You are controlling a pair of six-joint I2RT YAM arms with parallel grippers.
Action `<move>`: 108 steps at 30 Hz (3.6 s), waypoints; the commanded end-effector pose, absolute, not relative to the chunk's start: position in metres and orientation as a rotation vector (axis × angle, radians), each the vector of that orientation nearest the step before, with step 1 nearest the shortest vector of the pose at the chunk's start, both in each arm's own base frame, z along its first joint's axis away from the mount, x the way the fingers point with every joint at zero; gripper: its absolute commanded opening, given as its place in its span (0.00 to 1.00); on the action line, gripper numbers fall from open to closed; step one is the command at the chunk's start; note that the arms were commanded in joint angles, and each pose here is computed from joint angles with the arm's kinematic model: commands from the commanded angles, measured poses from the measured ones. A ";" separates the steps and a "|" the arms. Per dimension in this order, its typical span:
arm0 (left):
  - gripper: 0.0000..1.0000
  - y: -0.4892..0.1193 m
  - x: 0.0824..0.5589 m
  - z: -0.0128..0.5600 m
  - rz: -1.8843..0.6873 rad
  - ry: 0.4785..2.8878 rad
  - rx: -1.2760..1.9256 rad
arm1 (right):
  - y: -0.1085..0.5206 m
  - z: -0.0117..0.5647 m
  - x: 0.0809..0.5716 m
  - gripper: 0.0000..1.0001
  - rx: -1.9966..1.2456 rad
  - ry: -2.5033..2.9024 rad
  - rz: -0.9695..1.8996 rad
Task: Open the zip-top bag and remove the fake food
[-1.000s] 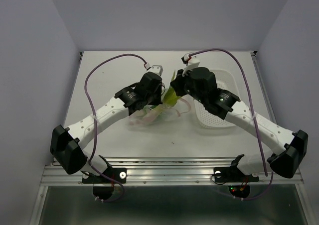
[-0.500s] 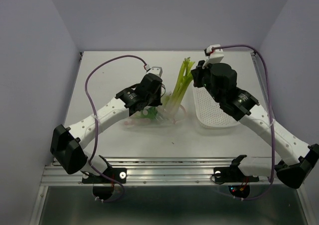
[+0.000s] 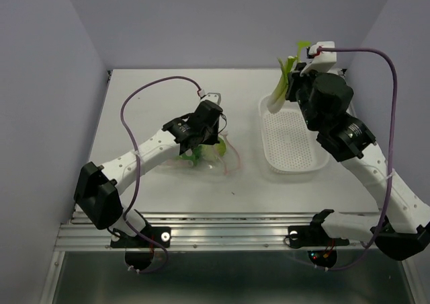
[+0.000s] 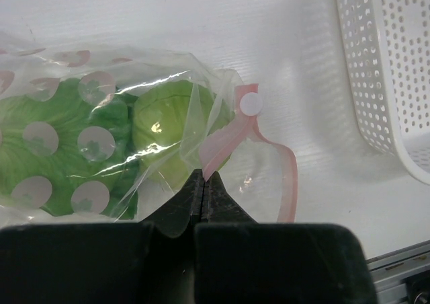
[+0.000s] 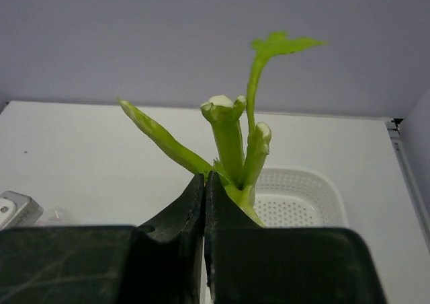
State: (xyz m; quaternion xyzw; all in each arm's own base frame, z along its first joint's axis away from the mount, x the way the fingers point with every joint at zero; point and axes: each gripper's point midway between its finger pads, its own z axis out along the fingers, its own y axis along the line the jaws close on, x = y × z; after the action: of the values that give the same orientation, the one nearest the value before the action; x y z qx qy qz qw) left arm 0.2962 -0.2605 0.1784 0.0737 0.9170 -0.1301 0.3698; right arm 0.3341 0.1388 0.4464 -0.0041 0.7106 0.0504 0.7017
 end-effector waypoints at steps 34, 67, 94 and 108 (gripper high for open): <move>0.00 -0.267 0.315 0.177 -0.317 2.328 0.195 | 0.041 0.234 0.407 0.02 -0.041 2.111 -0.304; 0.00 -0.268 0.321 0.173 -0.345 2.346 0.176 | 0.039 0.194 0.389 1.00 0.517 2.044 -0.119; 0.00 -0.267 0.323 0.184 -0.352 2.331 0.141 | -0.007 0.116 0.426 0.37 0.735 2.050 -0.175; 0.00 -0.263 0.319 0.204 -0.382 2.281 0.140 | 0.017 0.192 0.419 0.12 0.091 2.174 -0.154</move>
State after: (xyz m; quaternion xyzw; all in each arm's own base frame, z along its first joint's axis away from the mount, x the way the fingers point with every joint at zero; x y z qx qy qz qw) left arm 0.3114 -0.2622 0.1701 0.0636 0.9205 -0.1318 0.3622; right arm 0.4132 0.0073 0.1492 0.1401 0.8806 -0.0720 0.4468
